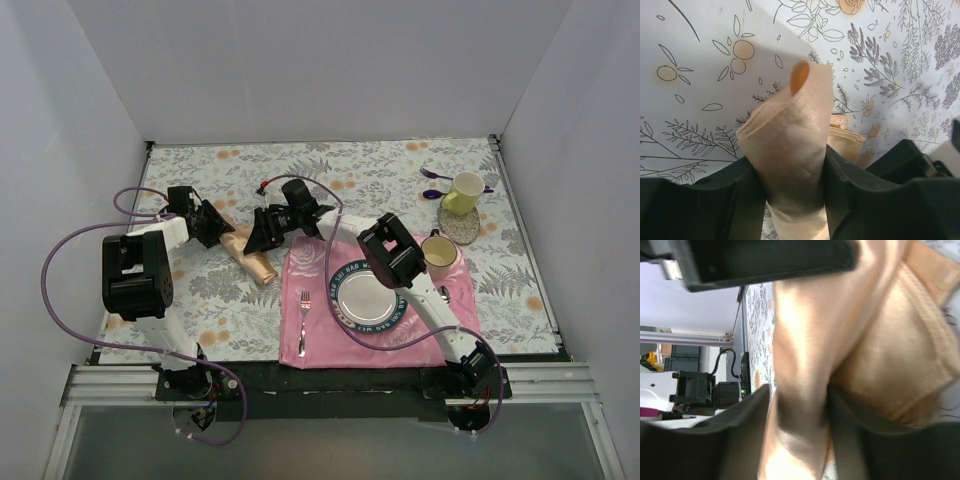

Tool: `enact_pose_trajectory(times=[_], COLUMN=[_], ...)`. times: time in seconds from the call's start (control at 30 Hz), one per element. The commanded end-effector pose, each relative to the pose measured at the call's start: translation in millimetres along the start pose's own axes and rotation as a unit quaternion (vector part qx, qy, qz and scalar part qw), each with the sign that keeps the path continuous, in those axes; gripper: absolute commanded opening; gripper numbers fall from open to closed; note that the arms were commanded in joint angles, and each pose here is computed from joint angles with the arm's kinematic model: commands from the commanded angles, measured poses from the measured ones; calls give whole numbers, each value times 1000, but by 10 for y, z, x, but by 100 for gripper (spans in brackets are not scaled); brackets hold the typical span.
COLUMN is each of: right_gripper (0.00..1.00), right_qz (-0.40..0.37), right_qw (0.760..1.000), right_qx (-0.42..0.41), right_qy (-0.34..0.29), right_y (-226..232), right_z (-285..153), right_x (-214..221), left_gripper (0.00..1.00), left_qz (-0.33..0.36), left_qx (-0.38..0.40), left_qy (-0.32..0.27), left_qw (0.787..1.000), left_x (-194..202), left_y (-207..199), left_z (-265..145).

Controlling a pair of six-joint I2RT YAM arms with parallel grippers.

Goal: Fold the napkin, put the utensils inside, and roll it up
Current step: Roll the napkin with the utensil

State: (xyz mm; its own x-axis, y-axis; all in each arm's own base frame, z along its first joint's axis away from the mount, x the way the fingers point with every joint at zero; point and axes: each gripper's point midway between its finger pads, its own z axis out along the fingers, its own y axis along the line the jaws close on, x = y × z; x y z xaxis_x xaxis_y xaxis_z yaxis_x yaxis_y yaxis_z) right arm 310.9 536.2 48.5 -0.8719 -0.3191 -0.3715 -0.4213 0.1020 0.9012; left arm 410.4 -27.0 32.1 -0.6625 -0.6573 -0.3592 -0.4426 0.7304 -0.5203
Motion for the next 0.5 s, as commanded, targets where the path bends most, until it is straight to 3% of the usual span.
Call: enact_pose_trajectory(times=[0.0, 0.2, 0.37, 0.47], right_gripper=[66, 84, 94, 95], right_qz=[-88, -198, -289, -340], right_qw=[992, 956, 902, 867], right_qx=[85, 218, 319, 364], right_qy=[11, -8, -2, 4], right_y=[57, 227, 346, 377], right_z=[-141, -339, -220, -120], right_x=[-105, -321, -280, -227], left_gripper=[40, 38, 37, 37], left_qz=[7, 13, 13, 11], left_qx=[-26, -21, -15, -13], left_qy=[15, 13, 17, 17], left_qw=[1000, 1000, 1000, 1000], left_x=[185, 194, 219, 214], left_y=[192, 175, 163, 154], left_z=[-28, -76, -82, -88])
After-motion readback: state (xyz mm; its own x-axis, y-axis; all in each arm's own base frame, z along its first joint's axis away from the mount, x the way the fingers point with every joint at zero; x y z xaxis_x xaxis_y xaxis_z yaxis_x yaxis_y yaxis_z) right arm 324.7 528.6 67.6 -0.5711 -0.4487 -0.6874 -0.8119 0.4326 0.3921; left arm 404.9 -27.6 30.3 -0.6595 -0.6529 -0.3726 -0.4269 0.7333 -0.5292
